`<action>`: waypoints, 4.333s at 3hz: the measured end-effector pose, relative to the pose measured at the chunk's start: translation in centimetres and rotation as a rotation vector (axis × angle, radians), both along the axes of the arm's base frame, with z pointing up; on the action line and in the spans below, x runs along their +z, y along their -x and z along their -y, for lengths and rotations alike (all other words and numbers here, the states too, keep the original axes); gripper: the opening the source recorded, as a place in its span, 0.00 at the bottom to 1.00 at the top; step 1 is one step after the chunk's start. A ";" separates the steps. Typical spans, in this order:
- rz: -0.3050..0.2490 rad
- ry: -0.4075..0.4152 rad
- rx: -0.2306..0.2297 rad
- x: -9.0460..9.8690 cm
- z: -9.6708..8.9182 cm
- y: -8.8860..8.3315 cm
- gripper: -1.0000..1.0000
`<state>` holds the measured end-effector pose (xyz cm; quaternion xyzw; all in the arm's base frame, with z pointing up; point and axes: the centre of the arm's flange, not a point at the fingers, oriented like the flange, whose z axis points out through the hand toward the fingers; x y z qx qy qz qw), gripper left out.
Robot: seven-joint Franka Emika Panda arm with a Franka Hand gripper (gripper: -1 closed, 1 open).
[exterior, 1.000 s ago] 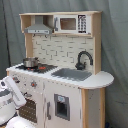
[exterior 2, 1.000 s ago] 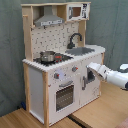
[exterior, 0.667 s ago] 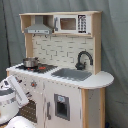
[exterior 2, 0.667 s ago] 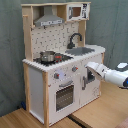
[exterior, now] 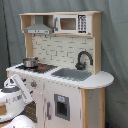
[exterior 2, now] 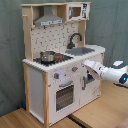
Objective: Play with the kitchen
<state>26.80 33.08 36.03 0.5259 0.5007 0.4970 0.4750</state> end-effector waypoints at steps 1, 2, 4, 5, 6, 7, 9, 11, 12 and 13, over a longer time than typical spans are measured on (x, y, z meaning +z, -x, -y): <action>-0.016 0.003 0.025 -0.2 -0.3 -1.5 1.00; -0.039 0.024 0.047 -1.6 -1.7 -2.9 1.00; -0.037 0.032 0.022 -1.3 -1.8 -7.5 1.00; -0.043 0.040 0.023 -1.7 -1.9 -7.7 1.00; -0.044 0.040 0.023 -1.8 -1.9 -7.7 0.00; -0.032 0.154 0.028 -1.6 -2.2 -7.8 0.00; -0.024 0.387 0.020 -1.7 -2.5 -7.9 0.00; -0.020 0.632 0.007 -1.8 -2.8 -7.8 0.00; -0.020 0.749 0.001 -1.8 -3.0 -7.8 0.00; -0.022 0.869 -0.006 -1.9 -3.2 -7.8 0.00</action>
